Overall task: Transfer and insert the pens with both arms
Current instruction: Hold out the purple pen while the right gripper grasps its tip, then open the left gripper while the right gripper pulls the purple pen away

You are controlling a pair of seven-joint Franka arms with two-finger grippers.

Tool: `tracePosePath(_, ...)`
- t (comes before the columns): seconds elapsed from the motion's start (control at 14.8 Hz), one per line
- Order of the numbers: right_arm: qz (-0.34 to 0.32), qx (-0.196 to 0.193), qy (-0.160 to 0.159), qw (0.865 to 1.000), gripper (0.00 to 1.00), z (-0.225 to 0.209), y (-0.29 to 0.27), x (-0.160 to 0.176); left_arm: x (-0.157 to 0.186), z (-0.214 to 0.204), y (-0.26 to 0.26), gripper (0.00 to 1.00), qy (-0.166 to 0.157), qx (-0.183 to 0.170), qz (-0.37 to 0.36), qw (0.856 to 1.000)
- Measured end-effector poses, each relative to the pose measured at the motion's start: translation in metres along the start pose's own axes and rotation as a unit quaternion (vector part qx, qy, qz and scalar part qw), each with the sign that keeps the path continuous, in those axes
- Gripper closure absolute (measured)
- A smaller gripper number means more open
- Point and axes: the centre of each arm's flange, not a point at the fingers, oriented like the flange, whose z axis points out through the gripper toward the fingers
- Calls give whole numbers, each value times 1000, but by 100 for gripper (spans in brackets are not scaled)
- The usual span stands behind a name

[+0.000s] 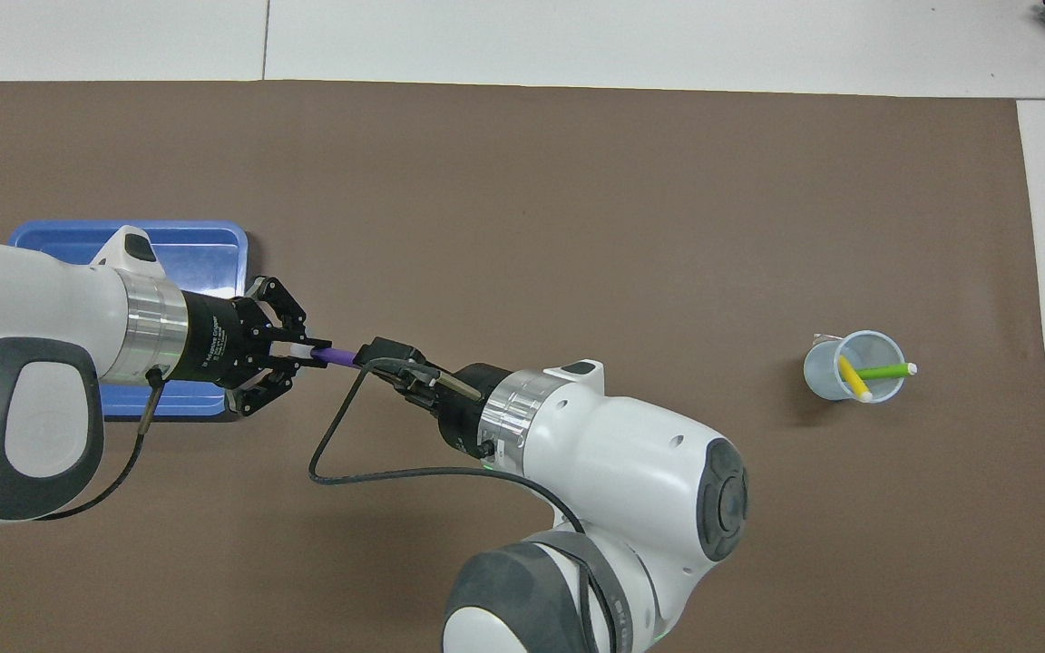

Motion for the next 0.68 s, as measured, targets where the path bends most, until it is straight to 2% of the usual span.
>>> tracePosePath(0.07, 0, -1, -1, 1000, 30, 2, 0, 0, -3, 0, 0, 83, 1, -2, -5, 1000)
tracePosePath(0.47, 3, 1, -5, 1000, 30, 17, -6, 5, -8, 0, 0, 83, 2, -6, -14, 1000)
tracePosePath(0.54, 3, 2, -5, 1000, 38, 18, -7, 5, -8, -1, 0, 83, 2, -6, -15, 1000)
tracePosePath(0.68, 2, 3, -5, 1000, 42, 18, -8, 4, -9, -2, 0, 83, 2, -8, -16, 1000)
